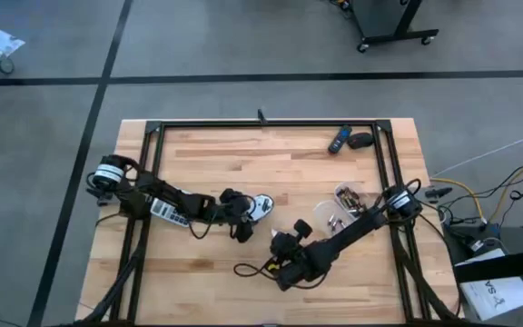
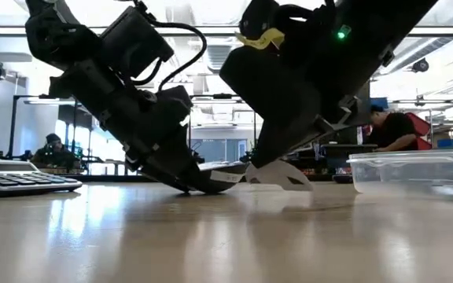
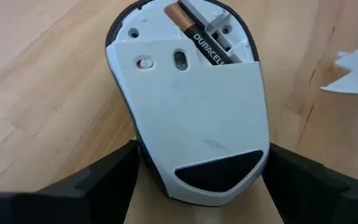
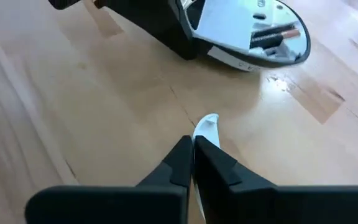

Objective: Insert battery
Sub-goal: Close the black/white mouse battery compartment

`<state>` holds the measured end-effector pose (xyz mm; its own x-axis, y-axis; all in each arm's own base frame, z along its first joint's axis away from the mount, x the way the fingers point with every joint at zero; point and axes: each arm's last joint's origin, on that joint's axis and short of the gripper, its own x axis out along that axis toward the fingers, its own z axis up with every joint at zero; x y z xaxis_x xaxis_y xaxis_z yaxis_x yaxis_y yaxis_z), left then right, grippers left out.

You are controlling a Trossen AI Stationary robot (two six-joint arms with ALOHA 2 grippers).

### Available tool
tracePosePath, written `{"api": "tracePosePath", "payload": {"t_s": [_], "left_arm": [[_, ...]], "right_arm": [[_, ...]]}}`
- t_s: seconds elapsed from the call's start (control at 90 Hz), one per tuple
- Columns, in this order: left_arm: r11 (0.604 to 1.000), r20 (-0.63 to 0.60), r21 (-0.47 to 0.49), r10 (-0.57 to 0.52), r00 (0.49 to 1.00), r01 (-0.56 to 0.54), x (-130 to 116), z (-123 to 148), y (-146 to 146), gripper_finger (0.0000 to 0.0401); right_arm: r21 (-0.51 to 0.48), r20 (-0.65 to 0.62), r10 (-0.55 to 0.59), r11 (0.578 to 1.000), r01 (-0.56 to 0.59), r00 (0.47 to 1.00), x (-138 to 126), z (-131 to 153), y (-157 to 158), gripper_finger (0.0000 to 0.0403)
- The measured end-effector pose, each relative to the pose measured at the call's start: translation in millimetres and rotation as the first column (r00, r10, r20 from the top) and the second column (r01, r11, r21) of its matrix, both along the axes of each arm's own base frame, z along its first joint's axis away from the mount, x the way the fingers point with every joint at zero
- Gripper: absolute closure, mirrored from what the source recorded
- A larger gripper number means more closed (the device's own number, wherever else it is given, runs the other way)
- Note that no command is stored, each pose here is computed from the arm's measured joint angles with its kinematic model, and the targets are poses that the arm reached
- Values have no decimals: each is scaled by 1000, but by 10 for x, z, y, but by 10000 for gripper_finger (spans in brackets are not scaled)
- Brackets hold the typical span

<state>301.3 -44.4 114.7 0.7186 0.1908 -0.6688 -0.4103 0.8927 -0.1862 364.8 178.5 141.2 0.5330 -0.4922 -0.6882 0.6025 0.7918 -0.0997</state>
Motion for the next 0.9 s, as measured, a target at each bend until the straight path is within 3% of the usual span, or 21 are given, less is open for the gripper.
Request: {"api": "tracePosePath", "payload": {"t_s": [0.256, 0.511, 0.689, 0.9], "left_arm": [[994, -23, 51, -94, 995, 95, -8, -3, -47, 101], [992, -25, 60, -106, 994, 107, -11, -3, -67, 101], [993, -36, 60, -99, 994, 101, -20, -11, -67, 100], [993, -51, 61, -95, 994, 98, -30, -20, -68, 100]], "right_arm": [[72, 72, -21, 997, 16, 997, -34, 344, -62, 402], [164, 197, -99, 984, 67, 975, -101, 804, -266, 403], [192, 195, -121, 978, 83, 973, -89, 812, -582, 403], [252, 260, -78, 968, 10, 963, 10, 686, -948, 403]]}}
